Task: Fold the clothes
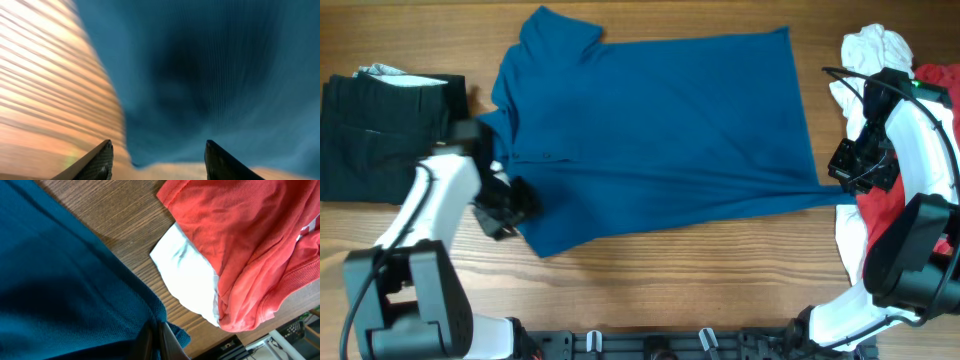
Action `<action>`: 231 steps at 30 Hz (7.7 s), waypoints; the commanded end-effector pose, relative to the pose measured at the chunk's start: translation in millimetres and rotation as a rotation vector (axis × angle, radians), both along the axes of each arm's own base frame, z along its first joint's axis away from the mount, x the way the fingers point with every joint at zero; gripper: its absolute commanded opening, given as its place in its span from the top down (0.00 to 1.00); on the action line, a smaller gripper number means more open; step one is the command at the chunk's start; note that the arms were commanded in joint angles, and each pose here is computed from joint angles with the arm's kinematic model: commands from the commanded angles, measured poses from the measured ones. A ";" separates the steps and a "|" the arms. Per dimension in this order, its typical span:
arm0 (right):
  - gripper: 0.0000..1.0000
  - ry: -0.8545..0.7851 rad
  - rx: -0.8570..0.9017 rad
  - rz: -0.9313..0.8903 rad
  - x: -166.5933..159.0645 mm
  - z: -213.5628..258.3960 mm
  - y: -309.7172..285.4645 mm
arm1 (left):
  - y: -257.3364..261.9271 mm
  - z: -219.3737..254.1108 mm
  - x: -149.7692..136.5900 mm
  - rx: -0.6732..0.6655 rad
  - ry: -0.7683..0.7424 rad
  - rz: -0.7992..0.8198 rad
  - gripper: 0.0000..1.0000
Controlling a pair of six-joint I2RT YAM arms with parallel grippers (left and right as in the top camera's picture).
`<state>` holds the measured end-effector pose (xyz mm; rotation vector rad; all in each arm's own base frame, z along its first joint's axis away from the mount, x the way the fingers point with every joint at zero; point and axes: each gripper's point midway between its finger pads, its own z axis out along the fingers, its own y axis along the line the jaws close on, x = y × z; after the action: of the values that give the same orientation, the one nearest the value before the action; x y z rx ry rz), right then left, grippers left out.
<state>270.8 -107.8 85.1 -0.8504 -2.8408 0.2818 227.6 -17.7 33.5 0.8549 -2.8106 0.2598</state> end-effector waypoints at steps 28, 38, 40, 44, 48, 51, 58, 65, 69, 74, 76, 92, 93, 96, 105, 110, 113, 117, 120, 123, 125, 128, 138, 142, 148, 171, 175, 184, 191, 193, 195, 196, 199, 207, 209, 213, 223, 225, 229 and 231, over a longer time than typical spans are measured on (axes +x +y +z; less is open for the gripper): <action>0.96 -0.016 -0.002 0.010 -1.6 5.8 -0.2 | -26.1 -39.2 -37.5 0.313 -0.003 -0.114 0.93; 0.96 0.003 0.024 0.008 -6.7 6.2 4.7 | -22.4 3.5 -31.8 0.260 -0.132 -0.133 0.96; 0.96 -0.002 0.049 0.022 -6.0 6.1 8.5 | -16.4 25.1 -30.0 0.225 -0.215 -0.093 0.96; 0.96 -0.043 0.143 0.074 -1.8 10.6 23.7 | -9.3 59.7 -18.7 0.147 -0.397 -0.019 0.96; 0.96 -0.114 0.166 0.096 -0.5 28.1 30.7 | -6.5 88.6 -10.7 0.069 -0.555 0.010 0.96; 0.96 -0.133 0.169 0.119 -8.9 42.8 34.3 | -10.9 100.7 -10.0 0.003 -0.612 0.022 0.96; 0.96 -0.161 0.158 0.113 -15.6 56.2 36.0 | -19.0 124.6 -8.1 -0.091 -0.708 0.017 0.96; 0.96 -0.151 0.065 0.067 -25.6 65.3 23.3 | 11.7 143.0 3.5 -0.024 -0.786 0.115 0.96; 0.96 -0.312 0.040 0.087 16.2 65.0 16.0 | 33.7 153.5 42.2 -0.014 -0.895 0.160 0.96; 0.96 -0.386 0.095 0.123 44.9 55.4 21.4 | 39.6 125.6 83.9 -0.055 -0.863 0.149 0.96; 0.96 -0.367 0.102 0.132 49.8 44.9 20.4 | 39.4 121.9 105.0 -0.090 -0.902 0.131 0.96; 0.96 -0.488 0.145 0.261 131.7 -13.6 33.6 | 37.5 74.0 188.9 -0.107 -1.013 0.078 0.96; 0.95 -0.502 0.142 0.263 137.4 -16.3 34.1 | 39.2 71.8 188.9 -0.097 -1.007 0.082 0.96; 0.87 -0.522 0.137 0.233 146.0 -22.1 32.5 | 39.1 65.8 188.8 -0.100 -0.993 0.084 0.95; 0.67 -0.484 0.113 0.188 140.4 -30.6 27.3 | 35.0 60.9 190.0 -0.126 -0.989 0.069 0.48; 0.62 -0.296 0.200 0.174 91.7 -44.4 42.6 | 7.1 26.9 145.4 -0.212 -0.754 0.026 0.45; 0.53 -0.235 0.254 0.187 67.4 -66.7 53.6 | 13.0 -4.5 100.6 -0.130 -0.519 0.068 0.37; 0.62 -0.239 0.253 0.186 64.2 -76.5 54.3 | 8.4 -10.3 80.8 -0.148 -0.430 0.076 0.36; 0.77 -0.239 0.252 0.185 64.3 -76.5 54.2 | 8.6 -9.9 82.2 -0.147 -0.438 0.069 0.50; 0.75 -0.238 0.252 0.178 64.0 -76.5 54.3 | 8.6 -9.9 81.9 -0.146 -0.437 0.070 0.45; 0.75 -0.238 0.252 0.178 64.0 -76.4 54.3 | 5.8 -12.1 71.2 -0.158 -0.390 0.075 0.40; 0.75 -0.239 0.252 0.177 64.0 -76.5 54.3 | 3.0 -14.7 56.9 -0.167 -0.326 0.083 0.36; 0.74 -0.231 0.255 0.176 61.7 -77.4 54.9 | 8.3 -10.8 80.3 -0.151 -0.416 0.117 0.46; 0.75 -0.231 0.254 0.176 61.8 -77.4 54.8 | 7.9 -10.9 80.4 -0.152 -0.417 0.117 0.71; 0.75 -0.232 0.254 0.176 62.0 -77.4 54.7 | -13.8 -11.2 79.1 -0.161 -0.412 0.044 0.54; 0.75 -0.229 0.255 0.176 61.2 -77.5 54.9 | -76.2 -1.7 66.1 -0.017 -0.452 -0.325 0.36; 0.75 -0.229 0.255 0.179 61.2 -77.5 55.6 | -67.9 -9.6 68.8 0.042 -0.441 -0.326 0.36; 0.75 -0.229 0.255 0.178 61.4 -77.5 55.5 | -70.1 -21.7 79.2 0.045 -0.453 -0.328 0.40; 0.75 -0.230 0.255 0.178 61.6 -77.5 55.5 | -77.0 -17.9 87.2 0.013 -0.494 -0.332 0.52; 0.75 -0.230 0.255 0.179 61.6 -77.5 55.5 | -77.1 -17.7 87.7 0.013 -0.497 -0.332 0.58; 0.75 -0.230 0.255 0.178 61.6 -77.5 55.5 | -77.1 -17.7 87.7 0.013 -0.497 -0.332 0.63; 0.75 -0.230 0.254 0.179 61.6 -77.5 55.4 | -77.1 -17.7 87.7 0.013 -0.496 -0.332 0.71; 0.75 -0.230 0.254 0.178 61.5 -77.5 55.4 | -85.7 -14.5 89.2 -0.037 -0.510 -0.331 0.96; 0.75 -0.230 0.254 0.179 61.6 -77.5 55.4 | -123.6 85.5 151.2 -0.200 -0.847 -0.357 0.96; 0.75 -0.230 0.254 0.178 61.5 -77.5 55.4 | -125.7 95.6 162.4 -0.203 -0.910 -0.352 0.96; 0.75 -0.231 0.254 0.179 61.7 -77.5 55.4 | -128.8 111.1 177.3 -0.223 -0.984 -0.302 0.96; 0.75 -0.231 0.254 0.179 61.8 -77.5 55.4 | -132.3 86.6 193.6 -0.228 -0.976 -0.289 0.96; 0.75 -0.231 0.254 0.179 61.8 -77.5 55.4 | -133.6 82.5 200.2 -0.228 -0.991 -0.290 0.96; 0.75 -0.230 0.255 0.179 61.6 -77.5 55.5 | -130.4 65.2 206.0 -0.206 -0.972 -0.281 0.69; 0.74 -0.226 0.256 0.179 60.6 -77.5 55.6 | -119.9 63.4 201.6 -0.194 -0.940 -0.264 0.56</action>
<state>336.7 -57.3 14.0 -0.6197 -3.1046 -0.1422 428.9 -147.5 99.1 0.2986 -3.5766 1.1702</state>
